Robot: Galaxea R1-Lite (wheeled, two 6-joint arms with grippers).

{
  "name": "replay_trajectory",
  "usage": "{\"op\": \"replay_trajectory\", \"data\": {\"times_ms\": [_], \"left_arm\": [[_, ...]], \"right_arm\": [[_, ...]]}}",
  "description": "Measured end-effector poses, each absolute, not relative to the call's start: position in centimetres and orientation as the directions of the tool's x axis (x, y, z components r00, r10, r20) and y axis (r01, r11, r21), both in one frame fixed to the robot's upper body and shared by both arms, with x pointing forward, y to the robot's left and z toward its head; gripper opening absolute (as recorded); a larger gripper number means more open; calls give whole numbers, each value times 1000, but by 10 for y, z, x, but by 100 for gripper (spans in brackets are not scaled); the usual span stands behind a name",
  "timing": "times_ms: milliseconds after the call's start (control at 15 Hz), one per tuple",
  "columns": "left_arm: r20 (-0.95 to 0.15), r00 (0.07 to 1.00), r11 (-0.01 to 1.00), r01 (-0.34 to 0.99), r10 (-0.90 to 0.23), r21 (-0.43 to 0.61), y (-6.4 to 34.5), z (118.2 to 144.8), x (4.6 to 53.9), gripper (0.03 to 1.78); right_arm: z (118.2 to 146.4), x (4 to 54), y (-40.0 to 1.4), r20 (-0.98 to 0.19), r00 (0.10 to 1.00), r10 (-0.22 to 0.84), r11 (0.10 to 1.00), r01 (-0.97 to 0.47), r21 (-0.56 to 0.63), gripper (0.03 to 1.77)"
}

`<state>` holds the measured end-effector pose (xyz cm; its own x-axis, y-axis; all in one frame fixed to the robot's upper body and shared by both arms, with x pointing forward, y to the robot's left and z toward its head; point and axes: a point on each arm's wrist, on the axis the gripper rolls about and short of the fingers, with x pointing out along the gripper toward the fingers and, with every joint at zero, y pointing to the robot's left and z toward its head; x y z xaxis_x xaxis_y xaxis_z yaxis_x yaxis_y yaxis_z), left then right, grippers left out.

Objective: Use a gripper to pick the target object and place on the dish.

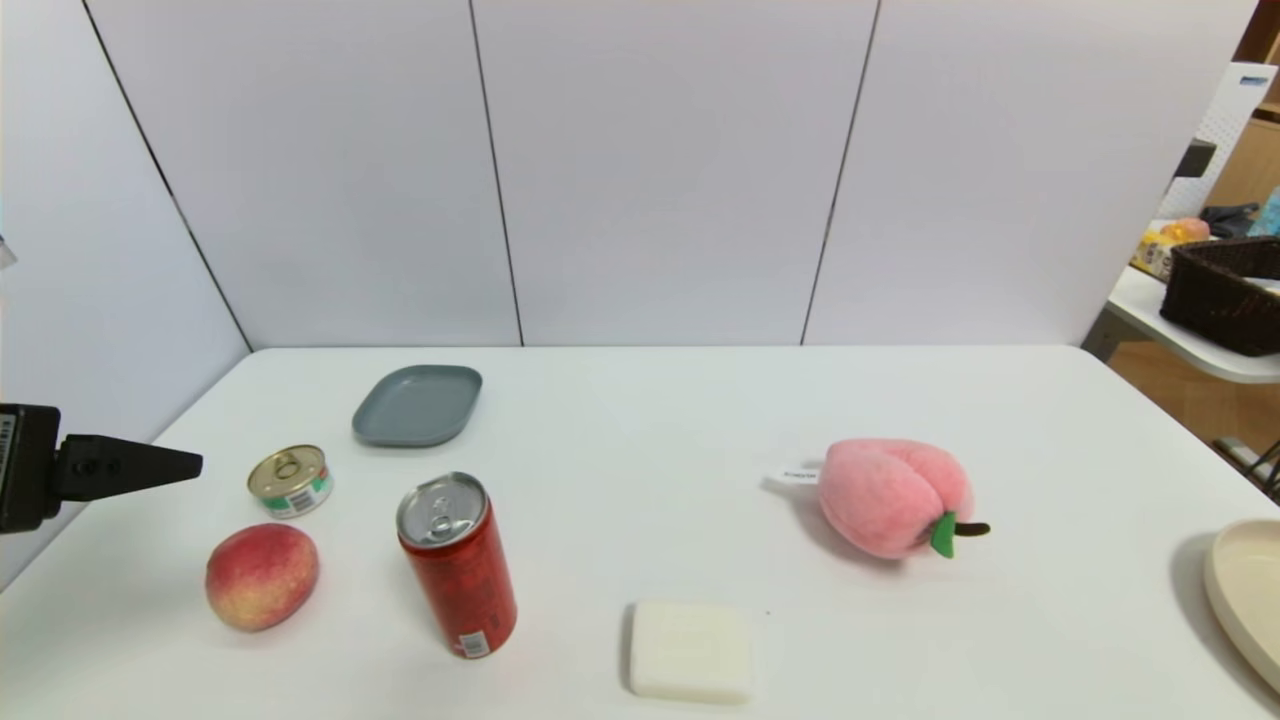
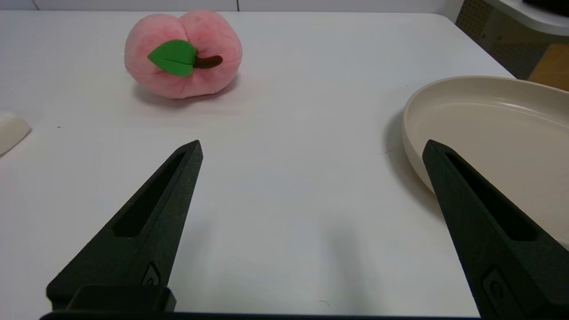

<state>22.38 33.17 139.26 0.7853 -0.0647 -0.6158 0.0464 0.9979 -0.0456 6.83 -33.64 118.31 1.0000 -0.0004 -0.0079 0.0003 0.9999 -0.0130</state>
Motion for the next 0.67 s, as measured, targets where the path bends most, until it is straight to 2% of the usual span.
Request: {"op": "replay_trajectory", "data": {"times_ms": [400, 667], "left_arm": [[-704, 707, 998, 49, -69, -48, 331, 1380, 235, 169], [-769, 636, 998, 43, -64, -47, 331, 1362, 252, 169]], "right_arm": [[1183, 68, -336, -8, 1000, 0, 1000, 0, -13, 171], [1183, 68, -336, -8, 1000, 0, 1000, 0, -13, 171]]}}
